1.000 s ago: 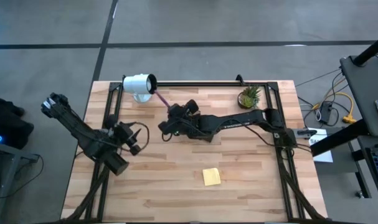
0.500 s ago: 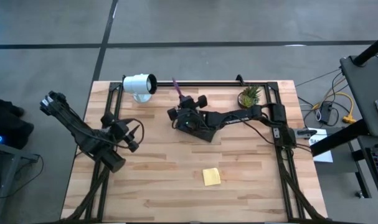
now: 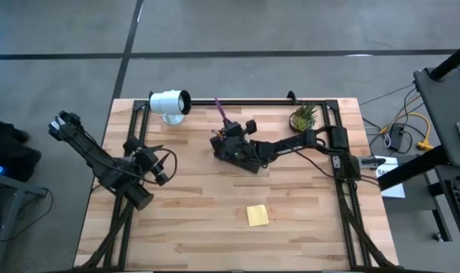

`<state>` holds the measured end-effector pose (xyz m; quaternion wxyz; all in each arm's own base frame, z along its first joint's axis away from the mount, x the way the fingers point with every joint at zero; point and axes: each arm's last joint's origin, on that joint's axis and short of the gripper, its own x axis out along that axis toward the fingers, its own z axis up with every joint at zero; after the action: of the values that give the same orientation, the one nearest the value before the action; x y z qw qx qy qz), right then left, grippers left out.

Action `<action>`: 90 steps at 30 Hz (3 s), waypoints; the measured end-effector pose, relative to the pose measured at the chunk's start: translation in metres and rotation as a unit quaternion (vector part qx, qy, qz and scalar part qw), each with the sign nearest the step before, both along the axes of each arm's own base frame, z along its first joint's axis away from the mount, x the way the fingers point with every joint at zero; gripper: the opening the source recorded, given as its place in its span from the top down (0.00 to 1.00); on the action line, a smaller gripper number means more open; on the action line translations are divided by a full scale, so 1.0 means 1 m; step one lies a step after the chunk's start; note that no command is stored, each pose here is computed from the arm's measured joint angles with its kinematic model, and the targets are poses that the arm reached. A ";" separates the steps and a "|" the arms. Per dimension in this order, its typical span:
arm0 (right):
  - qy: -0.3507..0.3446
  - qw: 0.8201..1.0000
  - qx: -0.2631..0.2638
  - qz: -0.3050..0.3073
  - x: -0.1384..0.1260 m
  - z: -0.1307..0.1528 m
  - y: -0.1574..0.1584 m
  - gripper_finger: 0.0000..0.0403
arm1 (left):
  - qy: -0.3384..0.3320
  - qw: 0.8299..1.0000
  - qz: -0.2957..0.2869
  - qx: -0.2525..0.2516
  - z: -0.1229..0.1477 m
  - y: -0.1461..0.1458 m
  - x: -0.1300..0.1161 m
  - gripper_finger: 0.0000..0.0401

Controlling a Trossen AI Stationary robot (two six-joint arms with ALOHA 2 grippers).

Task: Pick and place office supplies into organizer
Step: Put the purple scissors into the black desk organizer, then put the yellow sticky notes into the black desk organizer

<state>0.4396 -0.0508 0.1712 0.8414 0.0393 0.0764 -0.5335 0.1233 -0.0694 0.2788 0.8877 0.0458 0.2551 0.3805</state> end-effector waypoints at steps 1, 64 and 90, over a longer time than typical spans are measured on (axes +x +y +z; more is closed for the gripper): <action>0.002 1.000 0.001 0.001 -0.001 -0.002 0.001 0.93 | 0.003 1.000 -0.001 0.002 0.000 0.000 0.000 0.64; 0.006 0.895 0.267 0.356 -0.178 0.117 0.067 0.69 | -0.368 0.889 -0.186 -0.201 0.024 0.026 -0.031 0.64; 0.412 0.658 0.329 0.538 -0.112 -0.003 0.156 0.58 | -0.186 0.907 -0.257 -0.278 -0.041 -0.037 0.039 0.64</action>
<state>0.3280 0.1057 0.1685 0.7958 0.0420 0.5939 0.1107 0.1622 -0.1061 0.2381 0.9629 -0.2099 0.1605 0.0543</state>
